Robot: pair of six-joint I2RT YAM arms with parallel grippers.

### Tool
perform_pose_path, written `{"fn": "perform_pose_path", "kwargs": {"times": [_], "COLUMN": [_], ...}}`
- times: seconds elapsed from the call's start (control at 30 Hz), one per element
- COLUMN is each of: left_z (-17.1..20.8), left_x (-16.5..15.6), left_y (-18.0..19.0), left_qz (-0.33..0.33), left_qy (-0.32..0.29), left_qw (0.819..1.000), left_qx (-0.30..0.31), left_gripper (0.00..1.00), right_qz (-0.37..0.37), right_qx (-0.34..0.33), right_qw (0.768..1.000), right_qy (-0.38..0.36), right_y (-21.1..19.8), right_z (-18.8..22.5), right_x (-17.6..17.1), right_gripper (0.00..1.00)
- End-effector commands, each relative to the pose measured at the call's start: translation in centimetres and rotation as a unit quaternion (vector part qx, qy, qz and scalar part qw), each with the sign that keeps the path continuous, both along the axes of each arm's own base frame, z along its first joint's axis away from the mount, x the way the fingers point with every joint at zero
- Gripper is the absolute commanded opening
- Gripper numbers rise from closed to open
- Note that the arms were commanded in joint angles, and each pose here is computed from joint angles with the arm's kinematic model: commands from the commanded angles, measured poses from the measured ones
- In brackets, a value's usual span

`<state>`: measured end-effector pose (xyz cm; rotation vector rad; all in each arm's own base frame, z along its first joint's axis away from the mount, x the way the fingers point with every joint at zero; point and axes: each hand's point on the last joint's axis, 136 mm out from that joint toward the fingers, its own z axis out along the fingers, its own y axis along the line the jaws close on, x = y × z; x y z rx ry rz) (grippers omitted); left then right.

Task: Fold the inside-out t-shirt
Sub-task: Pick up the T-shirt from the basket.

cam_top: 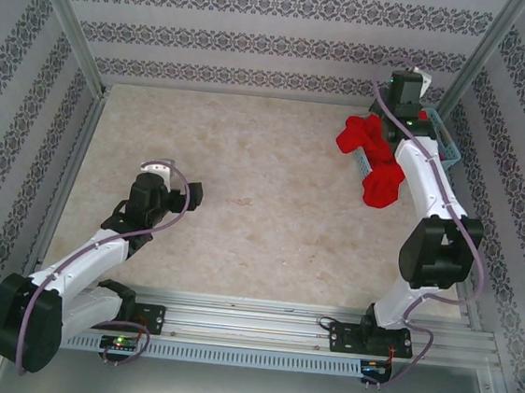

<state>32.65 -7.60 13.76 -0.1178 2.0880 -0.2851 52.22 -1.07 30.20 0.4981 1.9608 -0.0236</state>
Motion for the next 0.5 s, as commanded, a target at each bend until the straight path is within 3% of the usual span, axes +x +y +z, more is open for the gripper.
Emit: {"fn": "perform_pose_path", "kwargs": {"times": [0.0,0.3,0.47], "left_z": [0.5,0.6,1.0], "left_x": [-0.2,-0.3,-0.4], "left_y": [-0.5,-0.8,-1.1], "left_qz": [-0.010,-0.017,-0.021], "left_qy": [-0.011,-0.007,-0.009], "left_qw": [1.000,1.000,1.000], "left_qx": [0.004,-0.001,-0.010], "left_gripper": [1.00,1.00,1.00], "right_qz": [-0.009,0.016,0.093], "right_qx": [-0.053,-0.086,-0.098], "right_qw": [0.993,0.972,0.951], "right_qy": [-0.102,-0.217,-0.278], "right_y": [1.2,4.0,9.0], "right_z": [7.8,19.4,26.3], "right_x": [-2.4,-7.7,-10.8], "right_gripper": [0.00,0.00,0.00]}}
